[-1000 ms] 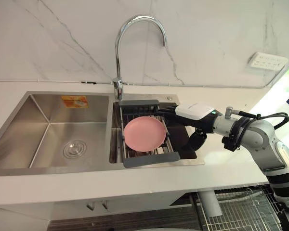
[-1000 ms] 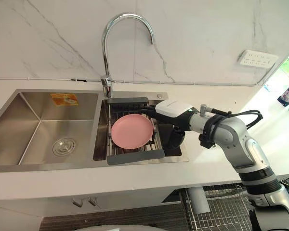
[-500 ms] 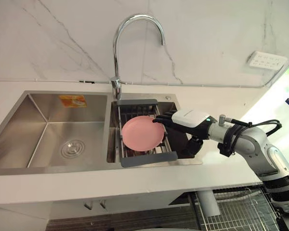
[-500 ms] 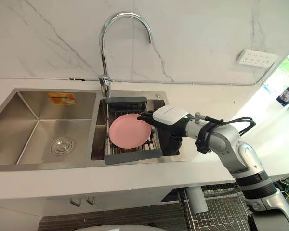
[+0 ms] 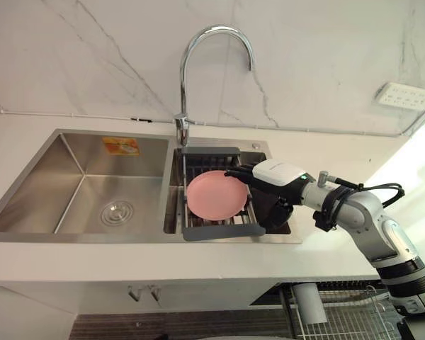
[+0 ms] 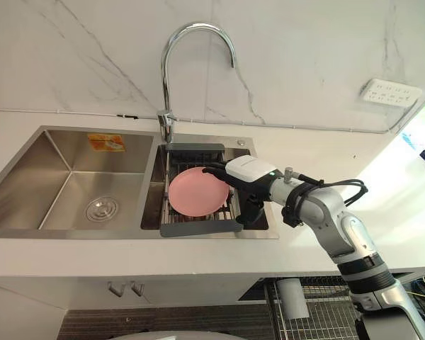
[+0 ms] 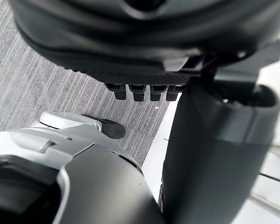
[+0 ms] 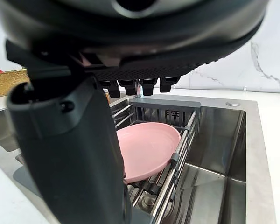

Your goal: Walk over to the sink, pick up the cup, carry it to the dishwasher, place the cup inside the dishwasher, then close the dishwasher door

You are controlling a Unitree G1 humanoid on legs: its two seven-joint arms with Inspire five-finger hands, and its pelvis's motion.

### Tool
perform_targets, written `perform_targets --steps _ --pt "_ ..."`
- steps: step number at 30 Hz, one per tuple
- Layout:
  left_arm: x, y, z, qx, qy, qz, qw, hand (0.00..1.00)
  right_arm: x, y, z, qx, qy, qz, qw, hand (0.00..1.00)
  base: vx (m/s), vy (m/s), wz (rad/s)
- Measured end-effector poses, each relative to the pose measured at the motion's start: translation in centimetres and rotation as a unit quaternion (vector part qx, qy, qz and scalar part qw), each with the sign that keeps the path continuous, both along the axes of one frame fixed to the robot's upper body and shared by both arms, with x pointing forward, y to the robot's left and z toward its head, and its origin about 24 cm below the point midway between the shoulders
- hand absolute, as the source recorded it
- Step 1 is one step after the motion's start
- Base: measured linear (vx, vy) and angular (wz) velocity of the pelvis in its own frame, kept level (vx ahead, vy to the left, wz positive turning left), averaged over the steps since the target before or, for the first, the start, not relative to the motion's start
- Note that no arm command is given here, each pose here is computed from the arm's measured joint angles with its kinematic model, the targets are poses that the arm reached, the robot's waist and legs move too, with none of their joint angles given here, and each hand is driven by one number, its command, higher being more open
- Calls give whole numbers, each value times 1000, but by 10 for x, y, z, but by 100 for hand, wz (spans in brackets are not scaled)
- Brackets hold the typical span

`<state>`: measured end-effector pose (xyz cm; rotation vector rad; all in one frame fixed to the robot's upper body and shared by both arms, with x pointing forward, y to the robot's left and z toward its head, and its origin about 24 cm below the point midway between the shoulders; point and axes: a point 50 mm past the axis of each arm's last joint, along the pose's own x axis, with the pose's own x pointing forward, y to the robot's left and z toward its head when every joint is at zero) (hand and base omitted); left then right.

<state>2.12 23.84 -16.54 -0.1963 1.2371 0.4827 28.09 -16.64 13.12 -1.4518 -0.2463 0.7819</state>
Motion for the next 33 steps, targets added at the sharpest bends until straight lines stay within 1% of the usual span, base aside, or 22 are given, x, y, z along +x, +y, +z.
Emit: perform_targets --steps 4,15,21,28,33 --pt "0 0 1 1 -5 -1 1000 100 3 1 -5 17 0 -13 1000 100 0 0 0" --pt "-4 0 2 2 -12 3 1000 100 9 -4 -10 22 -41 -44 998 100 3 17 6" --pt "-4 0 2 6 -18 4 1000 100 12 -5 -14 44 -48 -57 996 100 -2 23 4" --pt "-1 -1 3 9 -26 4 1000 100 13 -6 -18 49 -47 -64 996 100 10 15 9" --pt "1 -2 4 12 -33 4 999 100 15 -9 -23 34 -51 -74 995 100 4 4 1"
